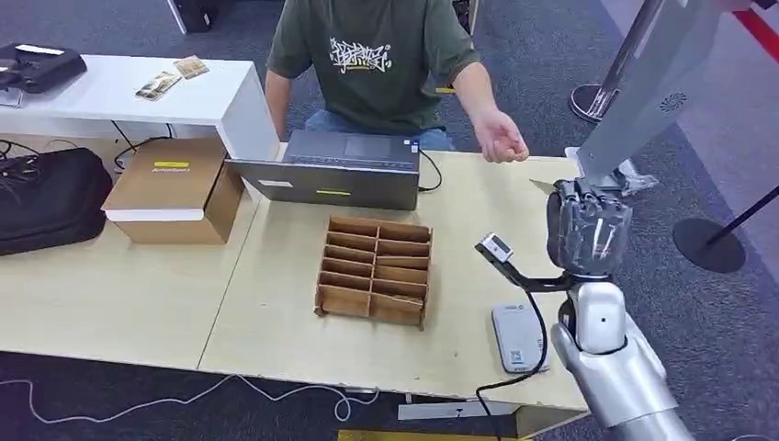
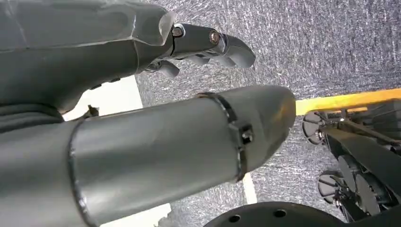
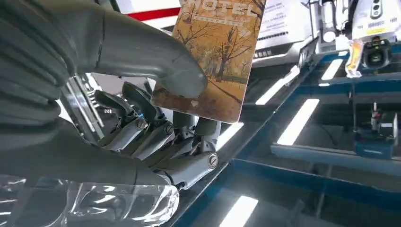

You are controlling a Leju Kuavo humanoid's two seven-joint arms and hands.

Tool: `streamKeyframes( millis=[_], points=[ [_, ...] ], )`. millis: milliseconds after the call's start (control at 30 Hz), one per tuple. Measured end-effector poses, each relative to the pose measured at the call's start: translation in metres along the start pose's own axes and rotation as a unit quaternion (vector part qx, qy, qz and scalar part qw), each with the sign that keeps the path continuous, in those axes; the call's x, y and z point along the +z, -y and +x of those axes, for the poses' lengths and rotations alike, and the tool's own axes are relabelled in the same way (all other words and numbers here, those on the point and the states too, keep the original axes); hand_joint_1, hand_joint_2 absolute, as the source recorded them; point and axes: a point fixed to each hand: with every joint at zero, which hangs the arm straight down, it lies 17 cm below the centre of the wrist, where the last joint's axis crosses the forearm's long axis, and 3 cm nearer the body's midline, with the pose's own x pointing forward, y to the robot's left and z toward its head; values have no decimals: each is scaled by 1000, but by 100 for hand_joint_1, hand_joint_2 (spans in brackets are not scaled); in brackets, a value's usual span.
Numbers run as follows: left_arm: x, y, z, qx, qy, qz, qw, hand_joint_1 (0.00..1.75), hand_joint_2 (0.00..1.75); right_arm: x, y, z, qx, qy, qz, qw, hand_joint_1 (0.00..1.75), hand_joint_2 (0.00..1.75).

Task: Pass the card to the sensor for recognition and then transmit it.

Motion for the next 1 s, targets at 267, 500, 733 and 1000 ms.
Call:
streamKeyframes(
  millis=[267,500,733,1000],
  points=[
    [0,-2,0,-8,-1,2,1000,0,0,-34,-6,8,-17,-10,0,1000,175,175],
    [0,-4,5,-18,1,2,1000,0,0,-97,-9,18,-29,-25,2,999,175,175],
    [0,-5,4,-36,-5,0,999,0,0,-138,-17,25,-26,-33,28,999,175,175],
    [0,-4,6,-50,-8,-3,999,0,0,-163,-27,35,4,-24,69,997,175,175]
  ],
)
